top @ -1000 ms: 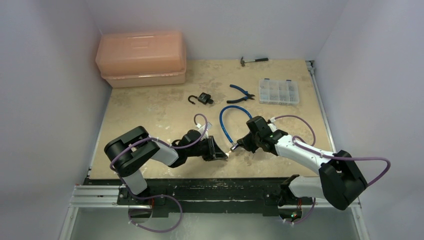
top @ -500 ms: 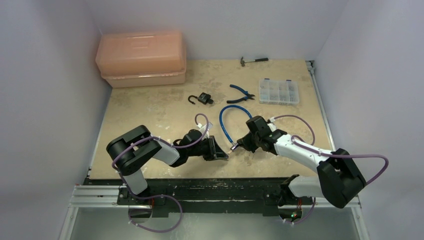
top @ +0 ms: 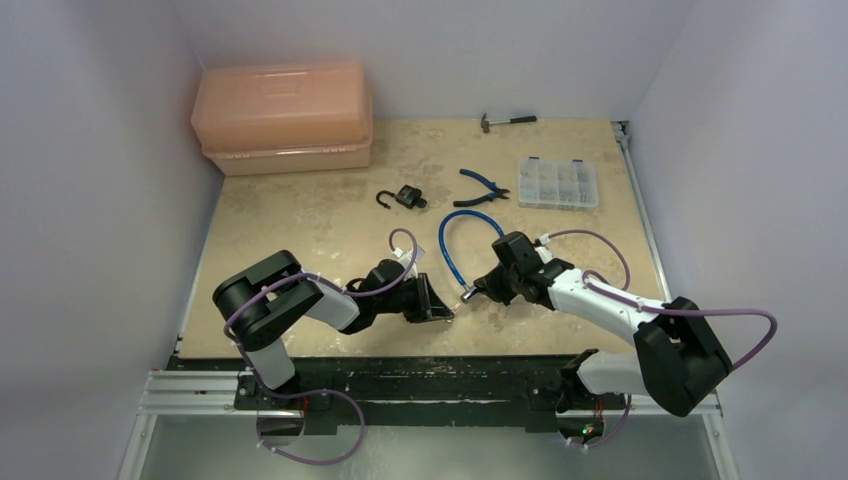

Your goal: Unlock with the key

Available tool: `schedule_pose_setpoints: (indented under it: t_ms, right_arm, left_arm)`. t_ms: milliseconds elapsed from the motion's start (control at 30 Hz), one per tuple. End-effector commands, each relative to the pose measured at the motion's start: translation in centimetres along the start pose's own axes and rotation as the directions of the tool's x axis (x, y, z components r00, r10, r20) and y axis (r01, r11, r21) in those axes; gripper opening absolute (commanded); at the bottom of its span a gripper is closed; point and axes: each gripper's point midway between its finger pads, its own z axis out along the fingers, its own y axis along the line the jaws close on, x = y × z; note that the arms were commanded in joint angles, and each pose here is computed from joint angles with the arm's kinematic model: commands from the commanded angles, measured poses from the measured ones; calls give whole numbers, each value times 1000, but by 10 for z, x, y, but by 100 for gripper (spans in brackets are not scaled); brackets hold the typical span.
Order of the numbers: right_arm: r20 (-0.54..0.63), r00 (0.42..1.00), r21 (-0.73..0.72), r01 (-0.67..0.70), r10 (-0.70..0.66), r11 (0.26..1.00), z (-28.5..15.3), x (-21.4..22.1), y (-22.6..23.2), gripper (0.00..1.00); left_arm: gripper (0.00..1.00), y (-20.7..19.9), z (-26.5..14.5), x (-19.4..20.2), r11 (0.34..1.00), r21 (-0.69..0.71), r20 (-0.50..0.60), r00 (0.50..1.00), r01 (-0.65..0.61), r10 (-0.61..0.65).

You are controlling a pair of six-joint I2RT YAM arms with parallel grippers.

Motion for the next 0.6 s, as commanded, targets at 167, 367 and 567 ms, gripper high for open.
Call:
schedule_pose_setpoints:
  t_ms: [167, 367, 567]
  right_arm:
    - [8, 1000, -60, -5, 5, 998, -1, -3, 22, 0]
    - [2, 1000, -64, -2, 2, 998, 0, -1, 23, 0]
    - [6, 1000, -71, -5, 5, 997, -2, -3, 25, 0]
  left_arm:
    - [0, -26, 2, -11, 994, 87, 39, 998, -61, 58]
    - [0, -26, 3, -11, 994, 89, 36, 998, -58, 55]
    - [0, -25, 4, -10, 995, 87, 33, 998, -54, 52]
